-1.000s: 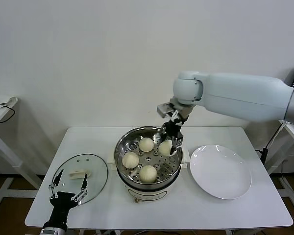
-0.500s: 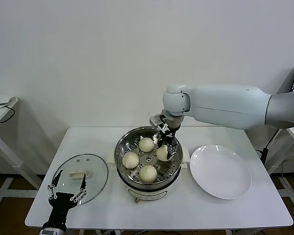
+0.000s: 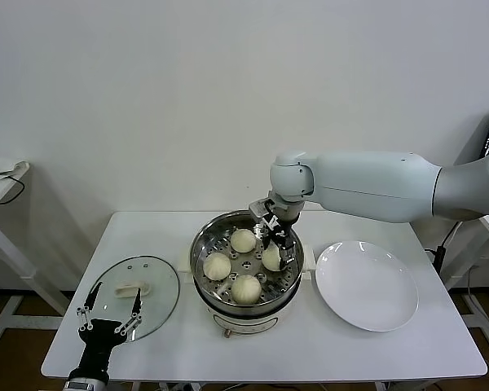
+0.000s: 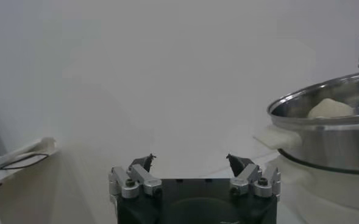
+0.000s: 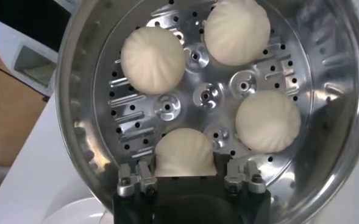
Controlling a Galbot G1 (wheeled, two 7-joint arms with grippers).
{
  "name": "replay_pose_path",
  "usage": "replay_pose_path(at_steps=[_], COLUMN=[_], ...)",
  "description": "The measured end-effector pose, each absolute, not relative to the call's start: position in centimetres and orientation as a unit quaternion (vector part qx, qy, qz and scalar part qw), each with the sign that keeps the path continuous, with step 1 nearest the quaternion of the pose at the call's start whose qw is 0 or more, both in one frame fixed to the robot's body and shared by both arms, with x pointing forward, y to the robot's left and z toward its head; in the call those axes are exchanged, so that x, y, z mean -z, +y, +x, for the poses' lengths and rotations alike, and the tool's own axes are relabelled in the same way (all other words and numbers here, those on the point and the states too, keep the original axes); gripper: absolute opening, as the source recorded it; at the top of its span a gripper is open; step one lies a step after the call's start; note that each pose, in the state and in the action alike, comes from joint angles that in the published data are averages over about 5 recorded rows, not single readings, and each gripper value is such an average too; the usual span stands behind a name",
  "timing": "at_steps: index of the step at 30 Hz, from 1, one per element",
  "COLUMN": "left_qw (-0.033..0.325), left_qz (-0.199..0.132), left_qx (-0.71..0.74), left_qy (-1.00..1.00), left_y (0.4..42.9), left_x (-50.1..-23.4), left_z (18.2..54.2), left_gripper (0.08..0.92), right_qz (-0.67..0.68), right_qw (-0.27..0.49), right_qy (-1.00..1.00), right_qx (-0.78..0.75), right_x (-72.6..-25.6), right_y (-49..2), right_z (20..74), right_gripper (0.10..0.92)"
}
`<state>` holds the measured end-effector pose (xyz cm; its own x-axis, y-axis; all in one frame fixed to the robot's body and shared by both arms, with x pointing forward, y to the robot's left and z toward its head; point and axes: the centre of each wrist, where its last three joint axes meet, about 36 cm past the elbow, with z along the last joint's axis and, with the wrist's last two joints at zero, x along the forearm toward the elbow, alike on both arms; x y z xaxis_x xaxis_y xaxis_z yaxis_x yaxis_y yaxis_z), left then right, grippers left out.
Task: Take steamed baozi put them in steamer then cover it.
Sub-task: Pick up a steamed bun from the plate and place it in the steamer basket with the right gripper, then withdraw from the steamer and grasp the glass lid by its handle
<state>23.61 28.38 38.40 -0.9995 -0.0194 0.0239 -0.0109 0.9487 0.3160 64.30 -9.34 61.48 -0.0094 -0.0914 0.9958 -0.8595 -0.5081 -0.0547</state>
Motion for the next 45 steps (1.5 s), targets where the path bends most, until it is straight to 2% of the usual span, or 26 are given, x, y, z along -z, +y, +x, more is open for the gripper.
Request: replay_pose_path(at_steps=[3, 14, 19, 24, 29, 33, 38, 45], left_qw=[0.013, 0.010, 0.003, -0.005, -0.013, -0.017, -0.017, -0.012], left_qz=[0.008, 0.008, 0.007, 0.006, 0.005, 0.005, 0.002, -0.005], left_qx=[0.160, 0.165, 0.173, 0.192, 0.225, 0.262, 0.317, 0.406], left_qy=[-0.987, -0.986, -0.985, -0.981, -0.974, -0.965, -0.948, -0.914], left_y=[28.4, 28.4, 28.2, 28.3, 28.6, 29.1, 29.9, 31.3], left_x=[-38.4, -38.7, -38.9, -39.0, -38.8, -38.3, -37.5, -36.1], left_z=[23.6, 23.8, 24.3, 24.8, 25.4, 25.9, 26.4, 26.9], left_gripper=[0.823, 0.823, 0.823, 0.823, 0.823, 0.823, 0.823, 0.823], right_qz=[0.628, 0.640, 0.637, 0.593, 0.495, 0.404, 0.296, 0.180], right_qw=[0.317, 0.267, 0.191, 0.071, -0.045, -0.098, -0.131, -0.139], right_qy=[-0.381, -0.424, -0.498, -0.618, -0.757, -0.844, -0.915, -0.965], right_qx=[-0.600, -0.583, -0.557, -0.511, -0.425, -0.339, -0.241, -0.131], right_x=[-61.6, -63.9, -64.7, -63.5, -60.6, -57.2, -52.3, -44.9], right_y=[-9.4, -11.6, -14.9, -18.7, -22.5, -25.6, -29.2, -32.1], right_z=[64.2, 63.7, 63.5, 62.6, 61.1, 59.8, 57.8, 53.7], right_gripper=[0.819, 0.823, 0.823, 0.823, 0.823, 0.823, 0.823, 0.823])
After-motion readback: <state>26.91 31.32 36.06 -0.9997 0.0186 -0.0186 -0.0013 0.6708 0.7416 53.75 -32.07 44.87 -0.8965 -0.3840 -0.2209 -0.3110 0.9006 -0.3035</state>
